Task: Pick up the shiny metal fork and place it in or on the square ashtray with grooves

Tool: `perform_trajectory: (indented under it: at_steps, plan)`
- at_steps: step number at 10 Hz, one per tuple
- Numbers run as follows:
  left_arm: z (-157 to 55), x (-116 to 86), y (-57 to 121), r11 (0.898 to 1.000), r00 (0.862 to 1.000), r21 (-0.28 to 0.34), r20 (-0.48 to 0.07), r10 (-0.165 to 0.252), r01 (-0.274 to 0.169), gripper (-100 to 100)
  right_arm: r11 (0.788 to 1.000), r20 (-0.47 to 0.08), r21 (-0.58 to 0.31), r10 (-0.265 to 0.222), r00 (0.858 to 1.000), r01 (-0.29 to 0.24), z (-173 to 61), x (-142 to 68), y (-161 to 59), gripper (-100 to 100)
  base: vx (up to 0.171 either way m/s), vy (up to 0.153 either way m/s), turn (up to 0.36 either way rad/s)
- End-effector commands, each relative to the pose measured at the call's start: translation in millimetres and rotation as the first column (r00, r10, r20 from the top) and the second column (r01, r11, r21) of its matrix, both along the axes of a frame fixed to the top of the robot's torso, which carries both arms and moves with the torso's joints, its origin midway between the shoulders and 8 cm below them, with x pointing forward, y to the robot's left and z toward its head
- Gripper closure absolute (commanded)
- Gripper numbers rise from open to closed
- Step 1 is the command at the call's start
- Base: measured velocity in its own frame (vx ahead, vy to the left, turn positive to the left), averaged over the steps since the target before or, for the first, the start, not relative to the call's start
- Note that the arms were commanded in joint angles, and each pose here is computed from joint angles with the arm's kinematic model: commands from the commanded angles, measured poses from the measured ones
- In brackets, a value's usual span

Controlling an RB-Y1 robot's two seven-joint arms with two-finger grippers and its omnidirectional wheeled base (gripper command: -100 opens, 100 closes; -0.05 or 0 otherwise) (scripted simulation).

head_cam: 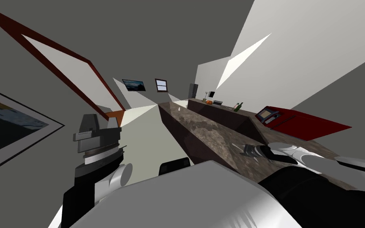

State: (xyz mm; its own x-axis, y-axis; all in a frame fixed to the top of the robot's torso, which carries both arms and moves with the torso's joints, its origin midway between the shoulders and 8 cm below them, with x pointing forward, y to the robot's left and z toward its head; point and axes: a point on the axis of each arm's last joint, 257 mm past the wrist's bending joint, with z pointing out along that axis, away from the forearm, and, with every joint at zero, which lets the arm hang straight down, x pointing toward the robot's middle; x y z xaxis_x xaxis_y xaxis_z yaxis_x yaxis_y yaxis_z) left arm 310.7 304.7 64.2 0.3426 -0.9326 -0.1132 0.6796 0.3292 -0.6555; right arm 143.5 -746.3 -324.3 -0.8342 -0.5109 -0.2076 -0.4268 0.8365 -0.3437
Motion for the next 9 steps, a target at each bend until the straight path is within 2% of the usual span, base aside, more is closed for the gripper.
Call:
perform_trajectory:
  at_steps: [1, 3, 4, 8, 9]
  plan:
    - [0.0, 0.0, 0.0, 1.000, 1.000, 0.000, 0.000, 0.000, 0.000, 0, 1.000, 0.003, -0.002, -0.009, 1.000, 0.009, -11.8, -4.9, 1.8, -100, 0.012, -0.039, 0.084]
    - [0.0, 0.0, 0.0, 1.000, 1.000, 0.000, 0.000, 0.000, 0.000, 0, 1.000, 0.004, -0.001, -0.010, 1.000, 0.010, -12.8, -5.7, 3.4, -100, 0.013, -0.032, 0.026]
    - [0.0, 0.0, 0.0, 1.000, 1.000, 0.000, 0.000, 0.000, 0.000, 0, 1.000, 0.004, -0.002, -0.010, 1.000, 0.010, -13.6, -5.9, 3.4, 100, 0.000, 0.000, 0.000]
    - [0.0, 0.0, 0.0, 1.000, 1.000, 0.000, 0.000, 0.000, 0.000, 0, 1.000, 0.003, -0.003, -0.009, 1.000, 0.009, -12.8, -5.7, 3.0, 100, 0.000, 0.000, 0.000]
    - [0.0, 0.0, 0.0, 1.000, 1.000, 0.000, 0.000, 0.000, 0.000, 0, 1.000, 0.003, -0.003, -0.009, 1.000, 0.009, -12.8, -5.7, 2.9, 0, 0.000, 0.000, 0.000]
